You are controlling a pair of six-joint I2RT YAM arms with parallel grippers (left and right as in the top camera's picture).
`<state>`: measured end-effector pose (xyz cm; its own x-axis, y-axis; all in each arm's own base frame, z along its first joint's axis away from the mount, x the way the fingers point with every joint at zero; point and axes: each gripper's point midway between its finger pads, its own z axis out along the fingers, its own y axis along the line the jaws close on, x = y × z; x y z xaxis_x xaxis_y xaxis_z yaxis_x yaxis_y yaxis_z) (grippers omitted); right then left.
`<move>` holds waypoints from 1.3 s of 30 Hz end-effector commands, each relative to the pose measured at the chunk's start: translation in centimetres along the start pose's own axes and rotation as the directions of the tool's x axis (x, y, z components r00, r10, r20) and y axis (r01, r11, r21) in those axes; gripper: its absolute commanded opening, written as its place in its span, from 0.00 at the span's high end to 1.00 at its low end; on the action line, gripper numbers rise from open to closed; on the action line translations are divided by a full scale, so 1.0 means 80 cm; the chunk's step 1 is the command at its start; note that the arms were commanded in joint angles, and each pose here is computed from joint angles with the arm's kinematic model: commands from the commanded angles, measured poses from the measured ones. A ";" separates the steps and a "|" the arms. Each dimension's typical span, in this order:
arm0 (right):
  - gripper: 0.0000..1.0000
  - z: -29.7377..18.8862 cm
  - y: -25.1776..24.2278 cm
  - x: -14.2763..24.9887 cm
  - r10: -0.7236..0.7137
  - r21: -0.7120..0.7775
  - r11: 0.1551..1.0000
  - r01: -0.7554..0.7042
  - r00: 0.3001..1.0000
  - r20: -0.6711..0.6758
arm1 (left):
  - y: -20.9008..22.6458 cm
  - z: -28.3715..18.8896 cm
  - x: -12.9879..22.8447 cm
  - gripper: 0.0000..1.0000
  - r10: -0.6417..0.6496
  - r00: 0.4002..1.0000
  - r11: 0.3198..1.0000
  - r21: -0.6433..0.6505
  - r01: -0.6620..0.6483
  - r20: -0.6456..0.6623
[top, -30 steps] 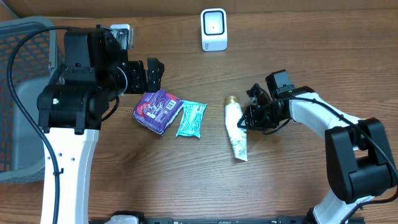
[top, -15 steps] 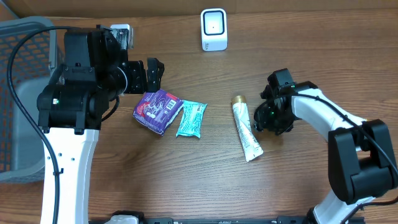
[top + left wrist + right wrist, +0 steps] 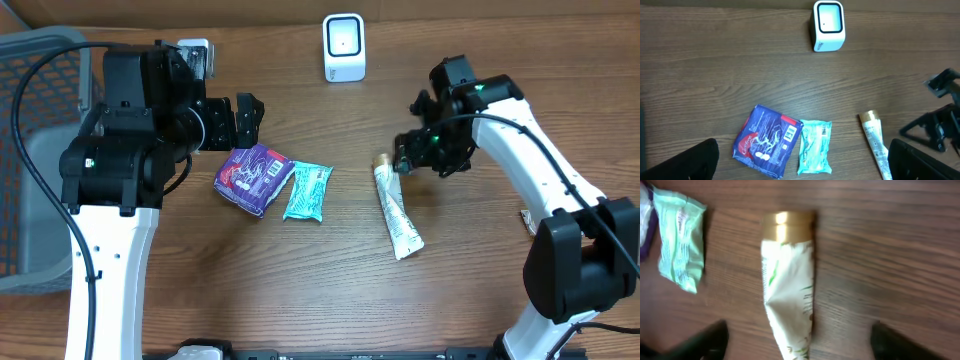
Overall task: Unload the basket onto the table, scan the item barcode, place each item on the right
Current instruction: 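Lower the white tube back onto the table, cap pointing away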
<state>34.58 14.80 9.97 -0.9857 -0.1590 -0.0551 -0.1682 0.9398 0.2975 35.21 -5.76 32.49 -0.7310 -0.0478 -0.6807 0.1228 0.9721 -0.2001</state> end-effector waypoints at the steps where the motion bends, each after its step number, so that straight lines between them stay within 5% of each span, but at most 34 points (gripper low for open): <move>1: 0.00 0.022 0.009 0.022 -0.061 -0.006 0.998 0.061 0.997 -0.050 | 0.002 -0.003 -0.006 0.00 -0.014 1.000 1.000 -0.007 0.015 0.015; 10: 0.02 0.071 0.001 0.058 -0.076 -0.060 0.996 0.070 0.991 -0.106 | 0.002 -0.003 -0.006 0.00 -0.014 1.000 1.000 -0.007 0.015 0.015; 20: 0.24 0.098 0.009 0.060 -0.074 -0.141 0.988 0.065 0.995 -0.066 | 0.002 -0.003 -0.006 0.00 -0.014 1.000 1.000 -0.007 0.015 0.015; 26: 0.51 0.107 0.008 0.060 -0.051 -0.149 0.988 0.043 0.997 -0.049 | 0.002 -0.003 -0.006 0.00 -0.014 1.000 1.000 -0.007 0.014 0.015; 29: 0.78 0.111 0.007 0.061 -0.049 -0.149 0.988 0.042 0.998 -0.044 | 0.002 -0.003 -0.006 0.00 -0.015 1.000 1.000 -0.008 0.015 0.015; 33: 0.93 0.111 0.008 0.061 -0.046 -0.155 0.987 0.038 0.998 -0.046 | 0.002 -0.003 -0.006 0.00 -0.014 1.000 1.000 -0.008 0.015 0.014; 36: 0.94 0.109 0.013 0.062 -0.042 -0.190 0.981 0.032 0.998 -0.048 | 0.002 -0.003 -0.006 0.01 -0.014 1.000 1.000 -0.007 0.015 0.015; 39: 0.69 0.107 0.019 0.063 -0.038 -0.223 0.975 0.025 0.998 -0.054 | 0.002 -0.003 -0.006 0.00 -0.014 1.000 1.000 -0.008 0.015 0.014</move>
<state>30.38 17.81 2.35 -0.9766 -0.2098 -0.0464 -0.2066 0.8577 0.4707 35.21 -5.76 32.49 -0.7310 -0.0478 -0.6807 0.1228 0.9721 -0.2001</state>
